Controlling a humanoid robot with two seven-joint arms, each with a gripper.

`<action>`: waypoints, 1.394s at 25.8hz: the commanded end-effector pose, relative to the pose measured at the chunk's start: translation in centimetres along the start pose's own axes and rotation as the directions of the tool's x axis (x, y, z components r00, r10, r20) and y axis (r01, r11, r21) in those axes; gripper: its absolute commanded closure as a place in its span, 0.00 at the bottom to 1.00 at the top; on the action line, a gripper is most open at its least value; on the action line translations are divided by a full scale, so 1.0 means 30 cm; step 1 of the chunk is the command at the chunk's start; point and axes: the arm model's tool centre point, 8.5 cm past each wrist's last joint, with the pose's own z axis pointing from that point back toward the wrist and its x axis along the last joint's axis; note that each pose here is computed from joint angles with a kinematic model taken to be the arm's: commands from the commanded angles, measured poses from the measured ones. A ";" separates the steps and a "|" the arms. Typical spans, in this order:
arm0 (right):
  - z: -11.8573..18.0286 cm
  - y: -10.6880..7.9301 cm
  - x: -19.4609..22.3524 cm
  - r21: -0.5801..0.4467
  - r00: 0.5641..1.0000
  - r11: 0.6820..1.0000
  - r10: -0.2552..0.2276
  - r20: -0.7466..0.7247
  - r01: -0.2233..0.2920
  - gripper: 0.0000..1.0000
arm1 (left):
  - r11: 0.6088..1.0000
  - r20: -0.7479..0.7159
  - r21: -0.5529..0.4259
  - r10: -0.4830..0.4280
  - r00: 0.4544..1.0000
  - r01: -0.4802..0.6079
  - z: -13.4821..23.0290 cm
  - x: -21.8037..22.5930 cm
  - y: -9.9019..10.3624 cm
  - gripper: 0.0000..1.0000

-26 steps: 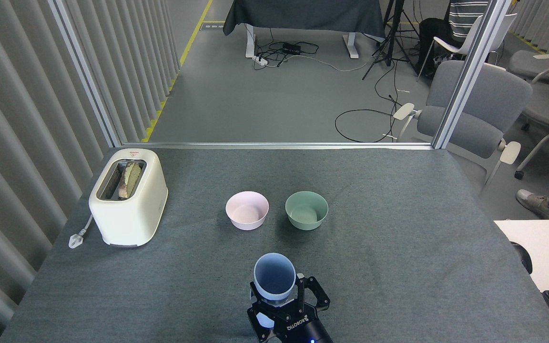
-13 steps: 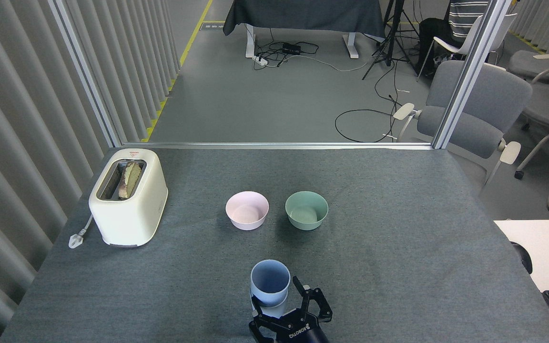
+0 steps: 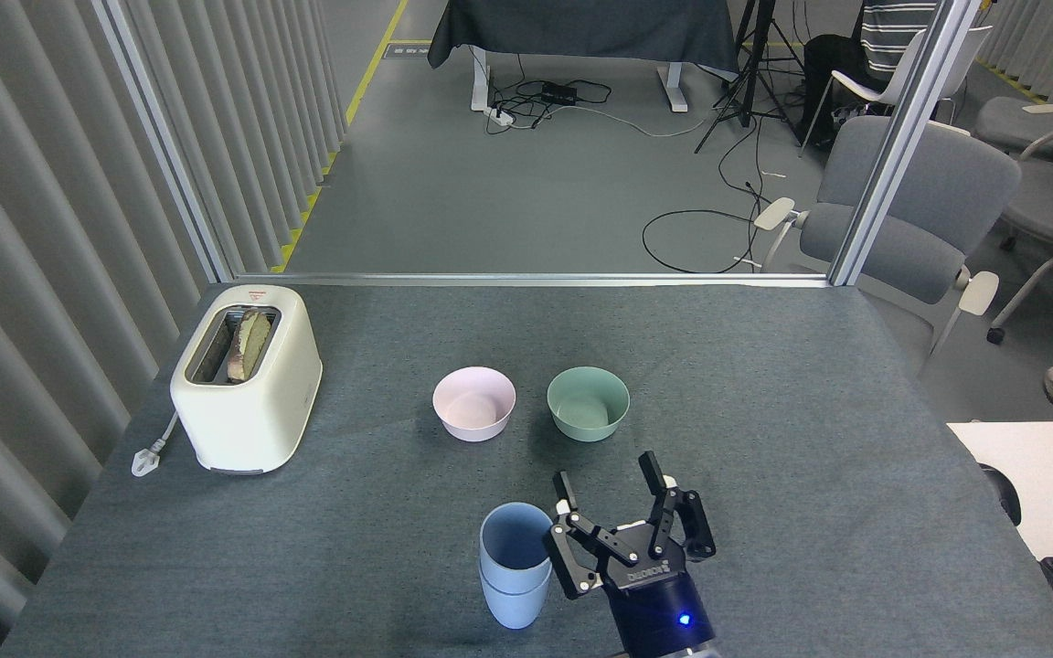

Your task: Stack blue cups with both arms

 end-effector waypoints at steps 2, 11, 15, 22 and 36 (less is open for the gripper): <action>0.277 0.122 -0.205 0.183 0.991 0.981 0.088 -0.099 -0.069 0.00 | 1.000 0.001 0.002 0.000 1.000 0.000 -0.002 0.001 0.002 0.00; 0.711 0.171 -0.277 0.302 0.967 0.952 0.119 -0.224 -0.047 0.00 | 1.000 0.011 0.017 0.001 1.000 -0.001 -0.015 0.004 0.016 0.00; 0.753 0.152 -0.335 0.296 0.949 0.955 0.114 -0.294 -0.023 0.00 | 1.000 0.011 0.020 -0.002 1.000 0.002 -0.026 -0.001 0.017 0.00; 0.738 0.144 -0.334 0.287 0.951 0.958 0.112 -0.288 -0.026 0.00 | 1.000 0.000 0.023 -0.005 1.000 0.005 -0.028 -0.012 0.017 0.00; 0.710 0.146 -0.309 0.278 0.959 0.960 0.096 -0.268 -0.019 0.00 | 1.000 -0.008 0.020 -0.010 1.000 0.010 -0.020 -0.021 0.015 0.00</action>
